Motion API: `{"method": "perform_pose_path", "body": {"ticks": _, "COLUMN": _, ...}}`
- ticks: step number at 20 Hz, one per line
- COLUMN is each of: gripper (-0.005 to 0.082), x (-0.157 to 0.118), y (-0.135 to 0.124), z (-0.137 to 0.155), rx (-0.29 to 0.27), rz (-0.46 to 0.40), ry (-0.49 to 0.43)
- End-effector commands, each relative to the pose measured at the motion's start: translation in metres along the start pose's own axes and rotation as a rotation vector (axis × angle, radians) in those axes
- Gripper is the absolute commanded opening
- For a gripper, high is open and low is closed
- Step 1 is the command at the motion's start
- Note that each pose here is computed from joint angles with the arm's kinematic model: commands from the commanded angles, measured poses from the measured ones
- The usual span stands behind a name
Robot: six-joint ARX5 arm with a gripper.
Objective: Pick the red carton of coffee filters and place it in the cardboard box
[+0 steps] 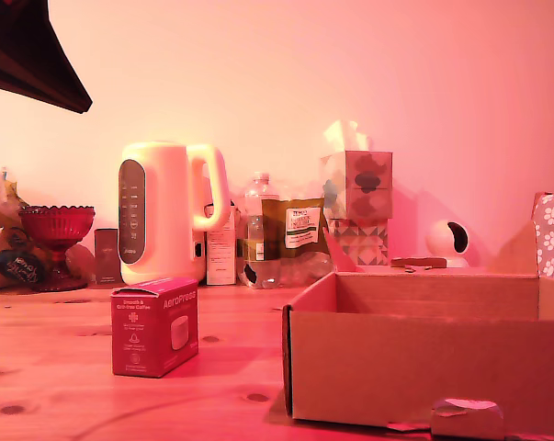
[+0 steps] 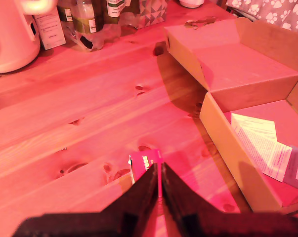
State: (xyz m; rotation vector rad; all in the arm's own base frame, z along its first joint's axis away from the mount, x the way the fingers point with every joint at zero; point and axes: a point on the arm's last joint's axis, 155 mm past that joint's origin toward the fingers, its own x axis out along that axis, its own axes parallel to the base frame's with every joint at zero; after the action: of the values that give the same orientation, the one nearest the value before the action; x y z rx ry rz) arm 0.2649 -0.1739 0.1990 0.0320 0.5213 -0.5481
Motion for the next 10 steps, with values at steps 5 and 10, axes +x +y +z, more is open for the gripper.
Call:
{"method": "perform_pose_path", "body": {"ticks": 5, "gripper": -0.0024, "x": 0.0002, "y": 0.0001, "z": -0.0077, "rx": 0.008, "rz": 0.000, "ry": 0.018}}
{"method": "perform_pose_path", "body": {"ticks": 10, "gripper": -0.0024, "x": 0.0003, "y": 0.0000, "z": -0.0052, "rx": 0.008, "rz": 0.000, "ry": 0.008}}
